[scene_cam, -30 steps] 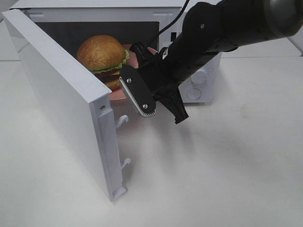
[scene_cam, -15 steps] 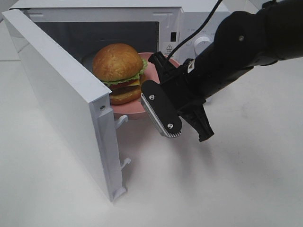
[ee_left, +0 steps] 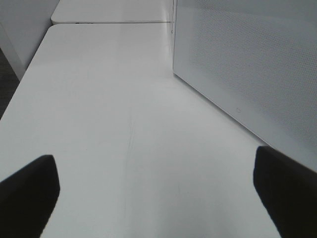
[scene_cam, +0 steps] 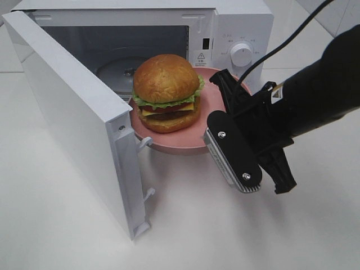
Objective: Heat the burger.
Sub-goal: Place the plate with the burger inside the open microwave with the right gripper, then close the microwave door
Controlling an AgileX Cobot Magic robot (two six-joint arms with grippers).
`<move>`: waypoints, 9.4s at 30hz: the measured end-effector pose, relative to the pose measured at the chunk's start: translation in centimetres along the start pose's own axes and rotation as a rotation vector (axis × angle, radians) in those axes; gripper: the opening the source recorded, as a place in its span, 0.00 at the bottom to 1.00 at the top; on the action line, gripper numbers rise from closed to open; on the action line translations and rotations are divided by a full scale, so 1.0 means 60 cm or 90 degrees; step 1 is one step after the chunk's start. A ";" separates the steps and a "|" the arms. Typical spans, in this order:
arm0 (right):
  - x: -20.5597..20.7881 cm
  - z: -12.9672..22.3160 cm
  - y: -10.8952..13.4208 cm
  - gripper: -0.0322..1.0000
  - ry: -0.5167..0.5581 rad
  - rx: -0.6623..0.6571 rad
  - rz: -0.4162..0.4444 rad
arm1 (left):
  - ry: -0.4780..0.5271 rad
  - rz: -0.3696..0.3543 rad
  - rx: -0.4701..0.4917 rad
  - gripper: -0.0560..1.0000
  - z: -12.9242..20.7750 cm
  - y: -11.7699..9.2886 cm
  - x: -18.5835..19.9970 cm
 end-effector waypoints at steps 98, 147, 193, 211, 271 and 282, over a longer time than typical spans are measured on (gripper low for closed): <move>0.102 0.118 0.212 0.12 0.537 -0.967 0.237 | 0.000 0.000 0.000 0.99 0.000 0.000 0.000; -0.011 0.137 0.216 0.51 0.575 -0.958 0.270 | 0.000 0.000 0.000 0.99 0.000 0.000 0.000; 0.305 0.039 0.164 0.77 0.222 -1.063 0.141 | 0.000 0.000 0.000 0.99 0.000 0.000 0.000; 0.375 0.037 0.279 0.77 0.114 -1.196 0.333 | 0.000 0.000 0.000 0.99 0.000 0.000 0.000; 0.377 0.021 0.332 0.77 0.008 -1.179 0.513 | 0.000 0.000 0.000 0.99 0.000 0.000 0.000; 0.377 0.021 0.332 0.77 0.008 -1.179 0.513 | 0.000 0.002 0.001 0.99 0.000 -0.001 0.000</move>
Point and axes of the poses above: a point on each arm's last joint axis where the gripper is mounted, x pointing back along that axis away from the gripper, y along the wrist's bending axis when the last joint is at zero, z = x × y, the point moved 1 cm from there along -x, pointing out along that axis toward the gripper, and after that the axes turned 1 degree about -x, right-handed, at the moved point
